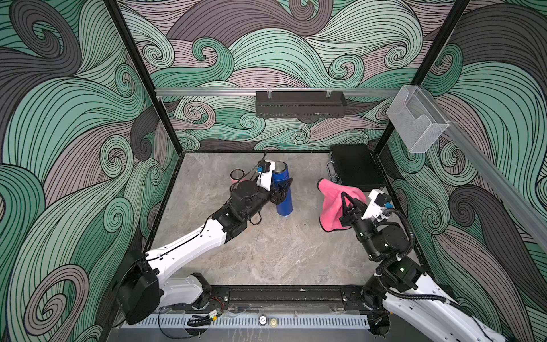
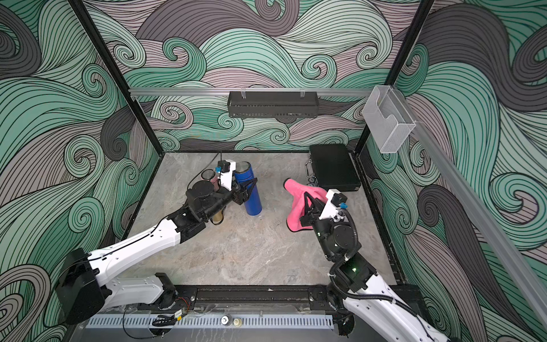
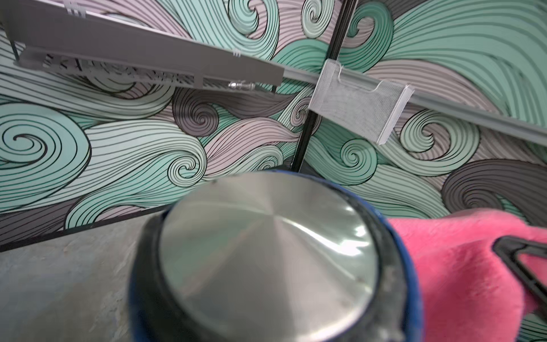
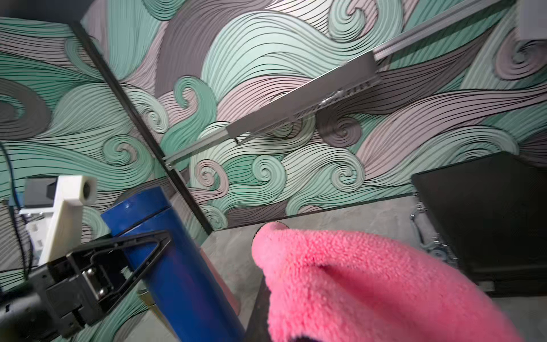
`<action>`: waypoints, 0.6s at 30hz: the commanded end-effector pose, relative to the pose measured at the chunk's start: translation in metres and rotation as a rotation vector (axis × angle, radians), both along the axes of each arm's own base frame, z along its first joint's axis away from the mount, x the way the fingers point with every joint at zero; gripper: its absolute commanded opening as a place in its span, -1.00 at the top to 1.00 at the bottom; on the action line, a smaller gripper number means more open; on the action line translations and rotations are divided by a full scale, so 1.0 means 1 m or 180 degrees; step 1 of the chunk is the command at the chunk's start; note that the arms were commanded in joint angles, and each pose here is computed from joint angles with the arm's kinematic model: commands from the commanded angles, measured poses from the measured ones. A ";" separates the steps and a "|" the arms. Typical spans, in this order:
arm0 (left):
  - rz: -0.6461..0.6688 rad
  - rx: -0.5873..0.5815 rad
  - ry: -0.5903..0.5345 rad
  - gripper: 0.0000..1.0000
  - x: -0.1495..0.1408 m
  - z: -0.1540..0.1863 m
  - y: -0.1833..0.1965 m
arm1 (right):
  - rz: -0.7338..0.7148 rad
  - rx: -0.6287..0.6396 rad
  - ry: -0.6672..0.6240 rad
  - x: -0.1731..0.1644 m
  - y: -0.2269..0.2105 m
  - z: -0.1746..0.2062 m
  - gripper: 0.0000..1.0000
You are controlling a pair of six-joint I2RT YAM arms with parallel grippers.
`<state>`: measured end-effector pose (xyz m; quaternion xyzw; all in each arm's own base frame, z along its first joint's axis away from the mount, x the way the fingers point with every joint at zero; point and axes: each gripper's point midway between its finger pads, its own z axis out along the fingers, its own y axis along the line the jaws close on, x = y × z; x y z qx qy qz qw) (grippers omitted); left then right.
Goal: Wipe the surface of the thermos
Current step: Place the thermos at the center of the board.
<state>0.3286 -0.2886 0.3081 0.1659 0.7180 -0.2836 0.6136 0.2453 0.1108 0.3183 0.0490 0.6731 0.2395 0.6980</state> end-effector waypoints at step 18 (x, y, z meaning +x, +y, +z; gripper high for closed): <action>0.0519 0.0192 -0.0352 1.00 0.151 -0.034 -0.041 | -0.1359 -0.1108 0.0711 0.056 -0.068 -0.116 1.00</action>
